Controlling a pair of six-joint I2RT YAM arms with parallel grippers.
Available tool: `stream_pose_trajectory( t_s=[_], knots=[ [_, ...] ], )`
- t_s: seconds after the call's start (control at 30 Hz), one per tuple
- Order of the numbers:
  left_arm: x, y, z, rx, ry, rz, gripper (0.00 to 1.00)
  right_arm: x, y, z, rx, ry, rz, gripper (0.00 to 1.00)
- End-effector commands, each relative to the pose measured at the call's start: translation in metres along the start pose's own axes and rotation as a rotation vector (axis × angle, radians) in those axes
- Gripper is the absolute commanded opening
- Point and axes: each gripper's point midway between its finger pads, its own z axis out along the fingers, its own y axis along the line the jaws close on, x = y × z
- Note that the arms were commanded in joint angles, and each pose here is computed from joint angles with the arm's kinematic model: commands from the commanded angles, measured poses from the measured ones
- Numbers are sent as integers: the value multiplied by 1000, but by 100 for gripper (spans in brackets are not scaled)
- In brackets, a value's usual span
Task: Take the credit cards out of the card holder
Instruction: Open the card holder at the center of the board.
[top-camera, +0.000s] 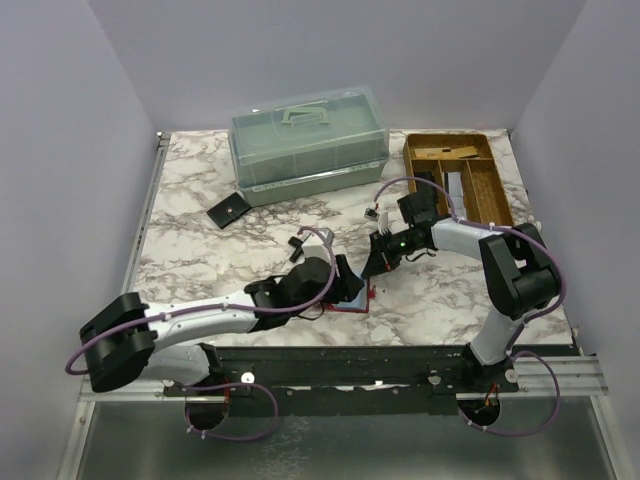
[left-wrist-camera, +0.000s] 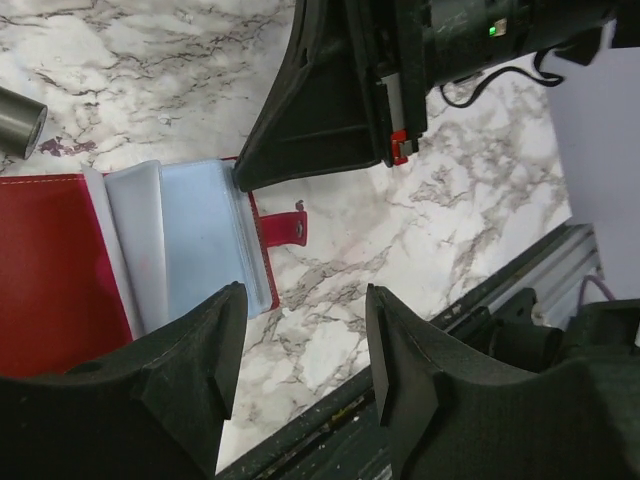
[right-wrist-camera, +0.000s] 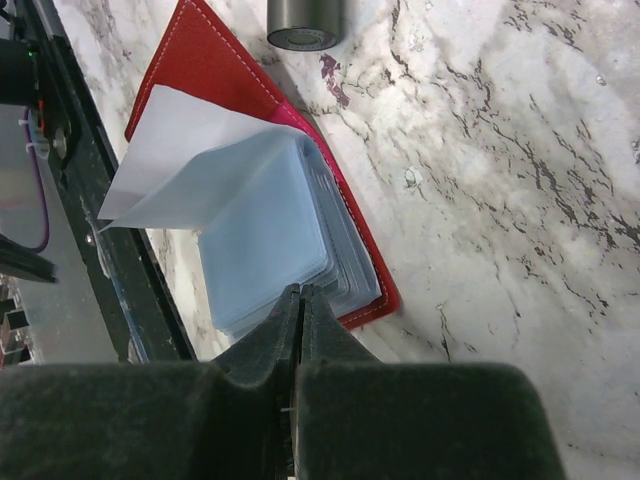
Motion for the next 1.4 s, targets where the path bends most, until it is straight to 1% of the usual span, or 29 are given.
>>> stream_pose_trajectory(
  t_s=[0.0, 0.13, 0.23, 0.3, 0.43, 0.53, 0.63, 0.77, 0.83, 0.9, 1.07, 1.37],
  knots=[
    [18, -7, 24, -25, 73, 71, 56, 4, -9, 3, 44, 13, 31, 0],
    [30, 25, 41, -223, 93, 132, 60, 3, -10, 4, 47, 12, 42, 0],
    [38, 44, 49, -322, 112, 175, 61, 4, -10, 4, 45, 16, 46, 0],
    [42, 51, 52, -365, 121, 203, 62, 4, -10, 4, 45, 16, 45, 0],
    [47, 59, 56, -443, 141, 274, 69, 4, -9, 4, 38, 16, 45, 0],
    [48, 64, 57, -501, 147, 332, 70, 5, -8, 5, 27, 18, 48, 0],
    [52, 74, 58, -550, 165, 360, 69, 5, -8, 5, 28, 18, 47, 0],
    [60, 81, 59, -575, 190, 361, 64, 5, -8, 5, 27, 19, 45, 0],
    [61, 81, 58, -576, 191, 351, 61, 5, -8, 5, 27, 21, 45, 0],
    [59, 78, 56, -570, 184, 335, 60, 5, -8, 5, 27, 21, 45, 0],
    [54, 75, 50, -553, 168, 301, 61, 6, -9, 6, 25, 26, 47, 0],
    [65, 72, 47, -495, 215, 233, 69, 6, -7, 5, 18, 25, 42, 0]
  ],
)
